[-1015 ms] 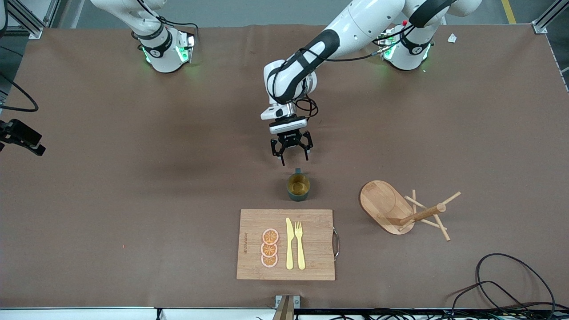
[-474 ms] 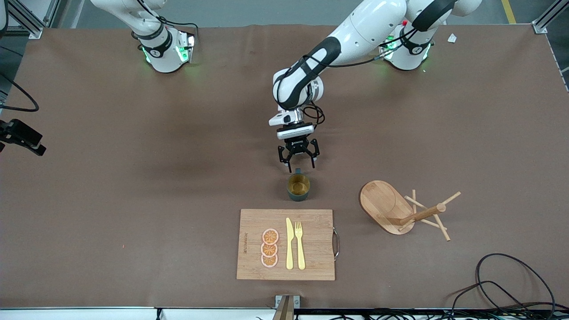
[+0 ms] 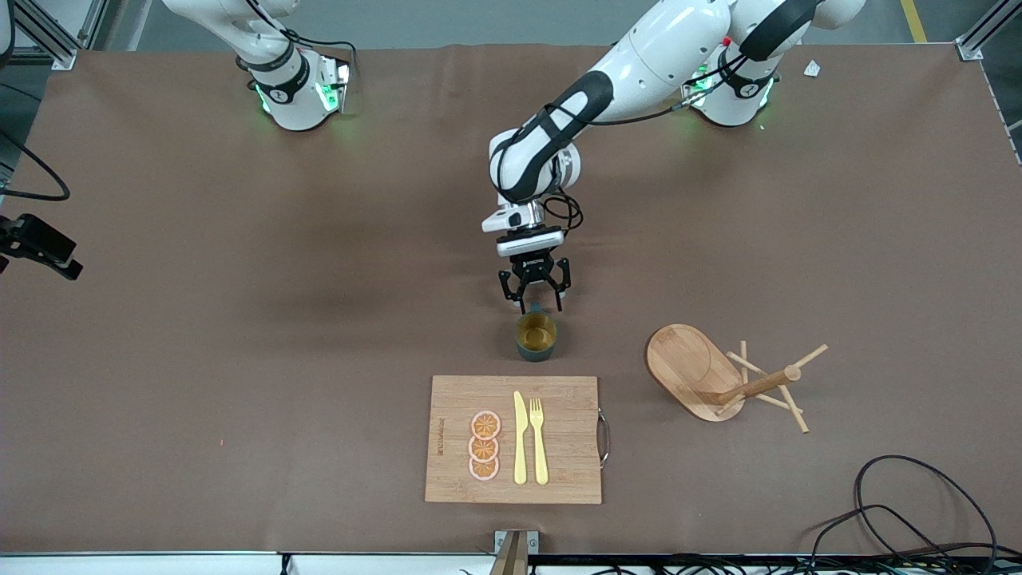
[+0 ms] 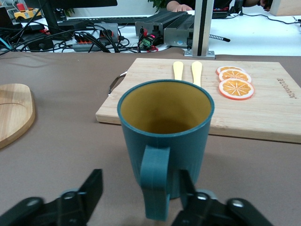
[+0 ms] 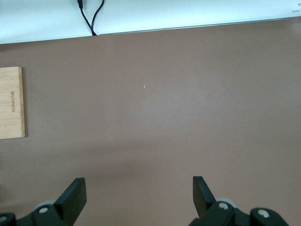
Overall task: Pass cup and hang on rack
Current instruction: 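Lower the left gripper over the mug and align with the handle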
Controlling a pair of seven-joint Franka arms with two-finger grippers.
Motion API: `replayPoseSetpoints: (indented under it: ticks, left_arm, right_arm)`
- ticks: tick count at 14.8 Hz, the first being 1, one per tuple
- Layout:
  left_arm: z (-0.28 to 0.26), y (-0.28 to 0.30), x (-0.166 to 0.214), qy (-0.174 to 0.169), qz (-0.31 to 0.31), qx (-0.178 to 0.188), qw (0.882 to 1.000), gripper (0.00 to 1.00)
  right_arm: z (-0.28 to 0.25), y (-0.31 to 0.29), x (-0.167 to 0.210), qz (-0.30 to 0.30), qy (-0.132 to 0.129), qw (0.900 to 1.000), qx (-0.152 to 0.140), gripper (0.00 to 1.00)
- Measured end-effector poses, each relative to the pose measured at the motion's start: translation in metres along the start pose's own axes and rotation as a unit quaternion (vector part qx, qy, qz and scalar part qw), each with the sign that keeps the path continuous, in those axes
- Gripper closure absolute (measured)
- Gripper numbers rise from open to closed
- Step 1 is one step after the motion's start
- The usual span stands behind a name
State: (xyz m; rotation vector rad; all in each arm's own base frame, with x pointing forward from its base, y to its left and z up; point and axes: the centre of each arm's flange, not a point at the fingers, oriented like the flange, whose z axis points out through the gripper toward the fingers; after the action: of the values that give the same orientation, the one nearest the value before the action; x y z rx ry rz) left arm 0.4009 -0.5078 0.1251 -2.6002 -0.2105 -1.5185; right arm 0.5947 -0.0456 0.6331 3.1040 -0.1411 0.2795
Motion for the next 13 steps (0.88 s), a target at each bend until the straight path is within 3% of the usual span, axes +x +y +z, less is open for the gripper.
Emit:
replayPoseSetpoints:
  ticks: [1, 3, 5, 7, 8, 13]
  left_arm:
    - [0.001, 0.001, -0.001, -0.001, -0.001, 0.000, 1.000, 0.30]
    - [0.003, 0.003, 0.000, -0.001, -0.003, 0.000, 1.000, 0.47]
    - [0.003, 0.004, 0.000, -0.001, -0.004, 0.000, 1.000, 0.51]
    - [0.003, 0.007, 0.004, 0.001, -0.008, -0.002, 1.000, 0.71]
    - [0.003, 0.009, 0.007, 0.000, -0.012, -0.004, 1.000, 0.77]
    - [-0.002, 0.022, 0.021, -0.020, -0.034, 0.003, 0.999, 0.79]
  right_arm:
    - [0.000, 0.000, 0.000, 0.000, 0.000, 1.000, 0.000, 0.00]
    - [0.000, 0.000, 0.000, 0.000, 0.000, 1.000, 0.000, 0.00]
    - [0.000, 0.000, 0.000, 0.000, 0.000, 1.000, 0.000, 0.00]
    - [0.000, 0.000, 0.000, 0.000, 0.000, 1.000, 0.000, 0.00]
    - [0.000, 0.000, 0.000, 0.000, 0.000, 1.000, 0.000, 0.00]
    - [0.000, 0.000, 0.000, 0.000, 0.000, 1.000, 0.000, 0.00]
